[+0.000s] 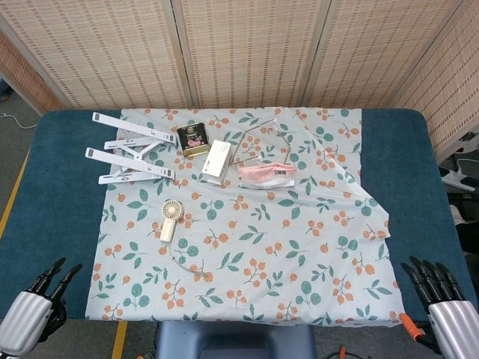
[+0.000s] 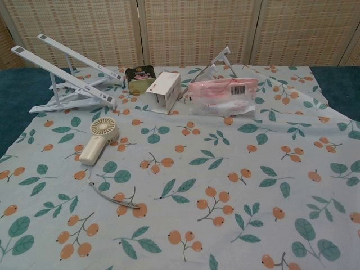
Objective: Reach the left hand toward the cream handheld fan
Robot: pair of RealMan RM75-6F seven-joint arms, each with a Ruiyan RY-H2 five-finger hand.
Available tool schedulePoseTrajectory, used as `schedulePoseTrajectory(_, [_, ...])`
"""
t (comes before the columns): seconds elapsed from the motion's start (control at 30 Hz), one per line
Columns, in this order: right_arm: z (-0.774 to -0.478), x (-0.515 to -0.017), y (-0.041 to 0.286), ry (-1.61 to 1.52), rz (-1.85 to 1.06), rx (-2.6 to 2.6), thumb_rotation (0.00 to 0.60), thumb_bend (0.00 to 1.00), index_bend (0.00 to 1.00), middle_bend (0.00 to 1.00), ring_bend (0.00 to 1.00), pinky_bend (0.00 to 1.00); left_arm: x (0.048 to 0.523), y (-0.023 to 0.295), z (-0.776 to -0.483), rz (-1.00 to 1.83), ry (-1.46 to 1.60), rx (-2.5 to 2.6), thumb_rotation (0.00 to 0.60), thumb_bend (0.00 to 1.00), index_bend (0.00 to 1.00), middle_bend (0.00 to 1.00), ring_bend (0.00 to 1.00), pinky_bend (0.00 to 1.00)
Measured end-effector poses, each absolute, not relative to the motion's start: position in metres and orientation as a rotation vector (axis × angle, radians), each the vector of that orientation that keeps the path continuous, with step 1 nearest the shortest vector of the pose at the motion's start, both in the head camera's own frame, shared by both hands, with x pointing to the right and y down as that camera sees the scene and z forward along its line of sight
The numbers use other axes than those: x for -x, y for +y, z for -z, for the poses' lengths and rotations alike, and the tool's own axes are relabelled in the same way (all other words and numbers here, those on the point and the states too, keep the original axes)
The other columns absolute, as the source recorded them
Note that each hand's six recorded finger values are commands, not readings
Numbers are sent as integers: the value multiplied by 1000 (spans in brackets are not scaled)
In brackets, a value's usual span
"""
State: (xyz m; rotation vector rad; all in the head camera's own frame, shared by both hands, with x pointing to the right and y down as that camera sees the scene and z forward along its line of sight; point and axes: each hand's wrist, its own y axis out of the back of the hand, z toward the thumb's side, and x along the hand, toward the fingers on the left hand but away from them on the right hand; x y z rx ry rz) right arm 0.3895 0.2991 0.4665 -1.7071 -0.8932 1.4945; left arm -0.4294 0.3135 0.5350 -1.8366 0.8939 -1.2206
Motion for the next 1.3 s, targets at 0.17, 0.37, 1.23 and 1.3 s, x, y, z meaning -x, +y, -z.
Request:
schedulePoseTrajectory(0.17, [-468, -392, 299, -888, -1510, 1701, 600, 191, 0, 0, 0, 0, 425, 313, -544, 1223, 870, 1861, 600, 407, 0, 0, 0, 212])
schedulePoseTrajectory(0.37, [-470, -390, 301, -882, -1495, 1705, 600, 191, 0, 0, 0, 0, 406, 307, -561, 1147, 865, 1911, 600, 629, 0, 432, 361, 628])
schedulePoseTrajectory(1.23, [-501, -396, 288, -882, -1528, 1626, 600, 191, 0, 0, 0, 0, 306, 235, -696, 1261, 560, 1890, 600, 1000, 0, 1000, 970, 1000])
schedulePoseTrajectory(1.3, [-503, -396, 287, -879, -1532, 1618, 600, 191, 0, 0, 0, 0, 306, 233, -704, 1280, 548, 1877, 600, 1000, 0, 1000, 970, 1000])
